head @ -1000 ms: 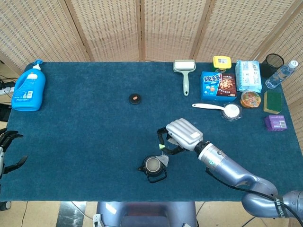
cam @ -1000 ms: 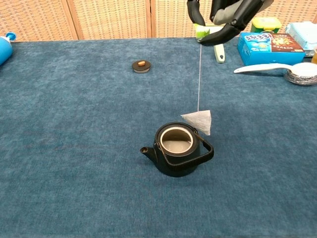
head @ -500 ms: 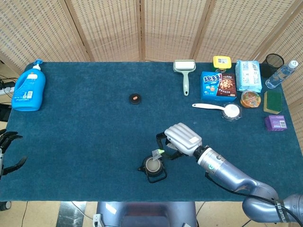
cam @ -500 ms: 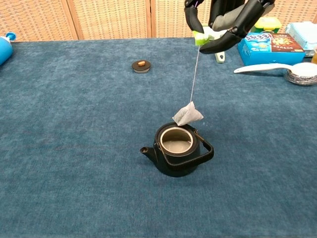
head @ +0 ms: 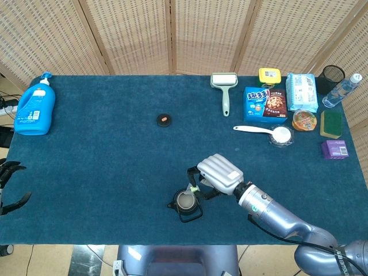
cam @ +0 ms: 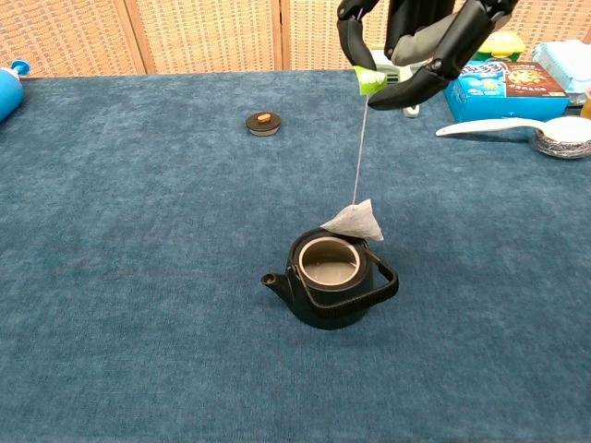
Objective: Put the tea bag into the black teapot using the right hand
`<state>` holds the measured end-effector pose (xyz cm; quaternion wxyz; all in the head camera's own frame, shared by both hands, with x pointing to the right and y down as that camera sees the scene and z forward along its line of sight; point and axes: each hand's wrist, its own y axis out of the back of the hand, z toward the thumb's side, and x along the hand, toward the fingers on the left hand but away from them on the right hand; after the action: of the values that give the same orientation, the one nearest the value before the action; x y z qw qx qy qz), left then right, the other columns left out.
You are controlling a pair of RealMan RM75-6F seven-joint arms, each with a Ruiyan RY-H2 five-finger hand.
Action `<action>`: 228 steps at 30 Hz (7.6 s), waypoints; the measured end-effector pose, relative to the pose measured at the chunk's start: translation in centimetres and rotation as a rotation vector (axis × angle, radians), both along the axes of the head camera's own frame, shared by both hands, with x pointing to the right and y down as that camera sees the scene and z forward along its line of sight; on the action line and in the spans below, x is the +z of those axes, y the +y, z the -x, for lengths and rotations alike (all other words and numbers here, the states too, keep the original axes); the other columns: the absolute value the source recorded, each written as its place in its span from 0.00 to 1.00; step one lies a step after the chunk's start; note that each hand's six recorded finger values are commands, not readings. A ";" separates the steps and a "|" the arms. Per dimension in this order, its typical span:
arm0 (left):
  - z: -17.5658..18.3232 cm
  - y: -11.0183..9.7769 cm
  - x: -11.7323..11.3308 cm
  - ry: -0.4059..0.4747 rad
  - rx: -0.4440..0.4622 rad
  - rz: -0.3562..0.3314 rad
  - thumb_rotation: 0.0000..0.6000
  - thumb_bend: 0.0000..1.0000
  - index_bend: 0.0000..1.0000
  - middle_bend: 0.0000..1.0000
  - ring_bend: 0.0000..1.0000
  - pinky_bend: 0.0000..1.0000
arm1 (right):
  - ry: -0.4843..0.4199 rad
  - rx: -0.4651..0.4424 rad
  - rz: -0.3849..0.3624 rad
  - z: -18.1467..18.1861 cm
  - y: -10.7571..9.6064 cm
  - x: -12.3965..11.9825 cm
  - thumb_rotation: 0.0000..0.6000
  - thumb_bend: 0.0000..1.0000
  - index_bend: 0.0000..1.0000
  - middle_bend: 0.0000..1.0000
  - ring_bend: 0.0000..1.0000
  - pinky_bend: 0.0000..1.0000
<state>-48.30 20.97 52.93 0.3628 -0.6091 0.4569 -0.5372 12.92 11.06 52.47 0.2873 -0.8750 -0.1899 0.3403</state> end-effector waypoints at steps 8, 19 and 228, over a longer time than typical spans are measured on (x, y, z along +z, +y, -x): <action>0.1 0.2 -0.1 0.005 0.000 -0.003 1.00 0.26 0.30 0.23 0.12 0.11 | 0.000 -0.013 -0.001 0.3 0.6 -0.4 1.00 0.36 0.59 1.00 1.00 1.00; 0.3 0.4 -0.3 0.008 -0.003 -0.008 1.00 0.26 0.30 0.23 0.12 0.11 | 0.000 -0.028 0.008 0.6 1.3 -0.5 1.00 0.36 0.58 1.00 1.00 1.00; -3.4 1.2 5.5 0.014 0.005 0.094 1.00 0.26 0.18 0.20 0.12 0.11 | 0.443 0.672 -0.387 -27.0 5.0 5.8 1.00 0.63 0.22 0.41 0.44 0.46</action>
<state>-44.90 22.17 58.40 0.3322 -0.6302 0.4323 -0.5528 39.92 16.10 58.28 0.3530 -0.6007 -0.4578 0.5523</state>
